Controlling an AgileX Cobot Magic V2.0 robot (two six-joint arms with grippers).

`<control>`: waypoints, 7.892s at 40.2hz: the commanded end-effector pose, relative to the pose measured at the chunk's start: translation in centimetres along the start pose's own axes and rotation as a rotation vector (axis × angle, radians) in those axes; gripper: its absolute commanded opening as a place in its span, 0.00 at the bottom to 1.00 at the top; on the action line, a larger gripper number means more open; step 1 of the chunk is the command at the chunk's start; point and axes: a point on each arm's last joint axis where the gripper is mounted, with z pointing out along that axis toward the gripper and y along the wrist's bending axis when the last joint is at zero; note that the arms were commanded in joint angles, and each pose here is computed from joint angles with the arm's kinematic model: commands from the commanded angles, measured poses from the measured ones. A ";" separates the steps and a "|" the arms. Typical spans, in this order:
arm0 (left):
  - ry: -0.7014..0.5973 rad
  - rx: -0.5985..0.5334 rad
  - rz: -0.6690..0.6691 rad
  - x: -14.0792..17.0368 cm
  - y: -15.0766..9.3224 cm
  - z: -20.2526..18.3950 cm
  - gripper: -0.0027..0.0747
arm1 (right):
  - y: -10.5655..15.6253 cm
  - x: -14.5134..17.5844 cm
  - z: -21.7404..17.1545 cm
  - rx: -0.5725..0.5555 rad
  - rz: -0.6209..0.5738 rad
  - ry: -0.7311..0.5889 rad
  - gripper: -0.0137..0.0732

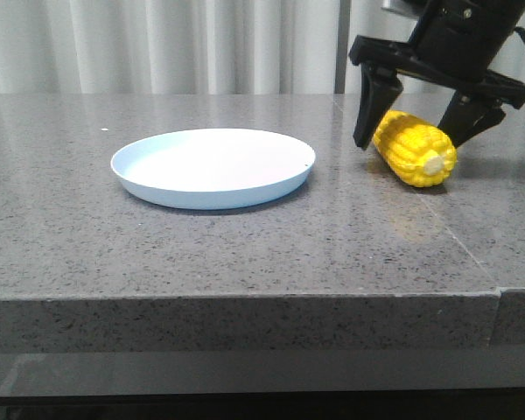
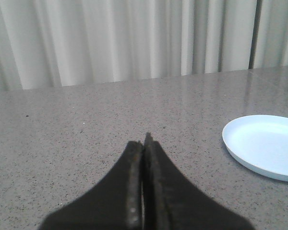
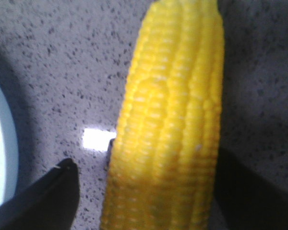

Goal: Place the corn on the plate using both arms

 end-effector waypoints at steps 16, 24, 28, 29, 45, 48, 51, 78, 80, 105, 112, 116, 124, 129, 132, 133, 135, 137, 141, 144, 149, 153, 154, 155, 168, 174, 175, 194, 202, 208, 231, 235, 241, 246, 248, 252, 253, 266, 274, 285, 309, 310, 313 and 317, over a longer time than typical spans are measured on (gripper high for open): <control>-0.086 -0.011 0.001 -1.4 0.1 -0.1 0.01 | 1.7 -0.8 -6.1 -0.031 -0.051 -0.157 0.30; -0.086 -0.011 0.001 -1.4 0.1 -0.1 0.01 | 4.7 -0.2 -8.3 -0.097 -0.041 -0.250 0.30; -0.086 -0.011 0.001 -1.4 0.1 -0.1 0.01 | 7.0 0.4 -7.6 -0.136 -0.069 -0.254 0.30; -0.086 -0.011 0.001 -1.4 0.1 -0.1 0.01 | 7.7 0.6 -7.3 -0.147 -0.079 -0.251 0.30; -0.086 -0.011 0.001 -1.4 0.1 -0.1 0.01 | 13.2 1.8 -1.9 -0.311 -0.017 -0.229 0.30; -0.086 -0.011 0.001 -1.4 0.1 -0.1 0.01 | 13.2 1.8 -0.9 -0.316 0.004 -0.214 0.30; -0.086 -0.011 0.001 -1.4 0.1 -0.1 0.01 | 13.2 1.8 -0.1 -0.314 0.016 -0.196 0.32; -0.086 -0.011 0.001 -1.4 0.1 -0.1 0.01 | 12.1 0.9 -4.4 -0.285 -0.054 -0.313 0.88; -0.086 -0.011 0.001 -1.4 0.1 -0.1 0.01 | 11.4 0.7 -5.5 -0.270 -0.063 -0.336 0.88; -0.086 -0.011 0.001 -1.4 0.1 -0.1 0.01 | 3.1 -0.3 -11.7 0.017 -0.073 -0.360 0.05; -0.086 -0.011 0.001 -1.4 0.1 -0.1 0.01 | 0.3 0.1 -14.2 0.136 -0.062 -0.358 0.06; -0.086 -0.011 0.001 -1.4 0.1 -0.1 0.01 | -1.2 0.8 -15.4 0.188 -0.036 -0.332 0.06; -0.086 -0.011 0.001 -1.4 0.1 -0.1 0.01 | -3.3 4.1 -16.1 0.231 0.000 -0.342 0.06; -0.086 -0.011 0.001 -1.4 0.1 -0.1 0.01 | -4.1 7.5 -15.9 0.253 -0.030 -0.403 0.06; -0.086 -0.011 0.001 -1.4 0.1 -0.1 0.01 | -4.5 9.9 -15.6 0.252 -0.041 -0.435 0.06; -0.086 -0.011 0.001 -1.4 0.1 -0.1 0.01 | -4.6 10.5 -15.6 0.250 -0.045 -0.451 0.05; -0.086 -0.011 0.001 -1.4 0.1 -0.1 0.01 | -4.8 12.1 -15.5 0.250 -0.051 -0.468 0.05; -0.086 -0.011 0.001 -1.4 0.1 -0.1 0.01 | -5.0 13.6 -15.5 0.246 -0.058 -0.499 0.05; -0.086 -0.011 0.001 -1.4 0.1 -0.1 0.01 | -5.2 16.1 -15.7 0.229 -0.076 -0.595 0.05; -0.086 -0.011 0.001 -1.4 0.1 -0.1 0.01 | -5.3 18.1 -16.2 0.210 -0.092 -0.691 0.05; -0.086 -0.011 0.001 -1.4 0.1 -0.1 0.01 | -5.4 21.2 -17.2 0.189 -0.111 -0.816 0.05; -0.086 -0.011 0.001 -1.4 0.1 -0.1 0.01 | -5.6 23.5 -17.7 0.183 -0.128 -0.891 0.05; -0.086 -0.011 0.001 -1.4 0.1 -0.1 0.01 | -5.6 24.0 -17.8 0.183 -0.132 -0.907 0.05; -0.086 -0.011 0.001 -1.4 0.1 -0.1 0.01 | -5.7 24.6 -17.9 0.182 -0.137 -0.930 0.05; -0.086 -0.011 0.001 -1.4 0.1 -0.1 0.01 | -5.8 28.4 -19.2 0.152 -0.167 -1.127 0.05; -0.086 -0.011 0.001 -1.4 0.1 -0.1 0.01 | -5.8 28.4 -19.1 0.152 -0.167 -1.124 0.05; -0.086 -0.011 0.001 -1.4 0.1 -0.1 0.01 | -5.8 28.4 -19.1 0.152 -0.167 -1.124 0.05; -0.086 -0.011 0.001 -1.4 0.1 -0.1 0.01 | -5.8 28.4 -19.1 0.152 -0.167 -1.124 0.05; -0.086 -0.011 0.001 -1.4 0.1 -0.1 0.01 | -5.8 28.4 -19.1 0.152 -0.167 -1.124 0.05; -0.086 -0.011 0.001 -1.4 0.1 -0.1 0.01 | -5.8 28.4 -19.1 0.152 -0.167 -1.124 0.05; -0.132 -0.072 -0.004 3.4 0.2 1.1 0.01 | -5.8 28.4 -19.1 0.153 -0.166 -1.122 0.05; -0.116 -0.080 -0.006 5.3 0.2 2.1 0.01 | -5.8 28.4 -19.1 0.153 -0.166 -1.122 0.05; -0.103 -0.087 -0.009 8.3 0.3 3.3 0.01 | -5.8 28.4 -19.1 0.153 -0.166 -1.122 0.05; -0.089 -0.091 -0.010 10.2 0.3 3.8 0.01 | -5.8 28.4 -19.1 0.153 -0.166 -1.122 0.05; -0.084 -0.091 -0.011 10.5 0.3 3.9 0.01 | -5.8 28.4 -19.1 0.153 -0.166 -1.122 0.05; -0.092 -0.092 -0.010 10.4 0.3 3.9 0.01 | -5.8 28.4 -19.1 0.153 -0.166 -1.122 0.05; -0.092 -0.092 -0.010 10.4 0.3 3.9 0.01 | -5.8 28.4 -19.1 0.153 -0.166 -1.122 0.05; -0.090 -0.091 -0.011 10.4 0.3 3.9 0.01 | -5.8 28.4 -19.1 0.153 -0.166 -1.122 0.05; -0.090 -0.091 -0.011 10.4 0.3 3.9 0.01 | -5.8 28.4 -19.1 0.153 -0.166 -1.122 0.05; -0.090 -0.091 -0.011 10.4 0.3 3.9 0.01 | -5.8 28.4 -19.1 0.153 -0.166 -1.122 0.05; -0.090 -0.091 -0.011 10.4 0.3 3.9 0.01 | -7.2 29.7 -14.4 0.131 -0.167 -1.134 0.05; -0.090 -0.091 -0.011 10.4 0.3 3.9 0.01 | -7.5 29.9 -13.7 0.133 -0.164 -1.117 0.05; -0.090 -0.091 -0.011 10.4 0.3 3.9 0.01 | -8.0 30.6 -12.0 0.140 -0.159 -1.079 0.05; -0.090 -0.091 -0.011 10.4 0.3 3.9 0.01 | -8.7 31.5 -10.0 0.147 -0.153 -1.040 0.05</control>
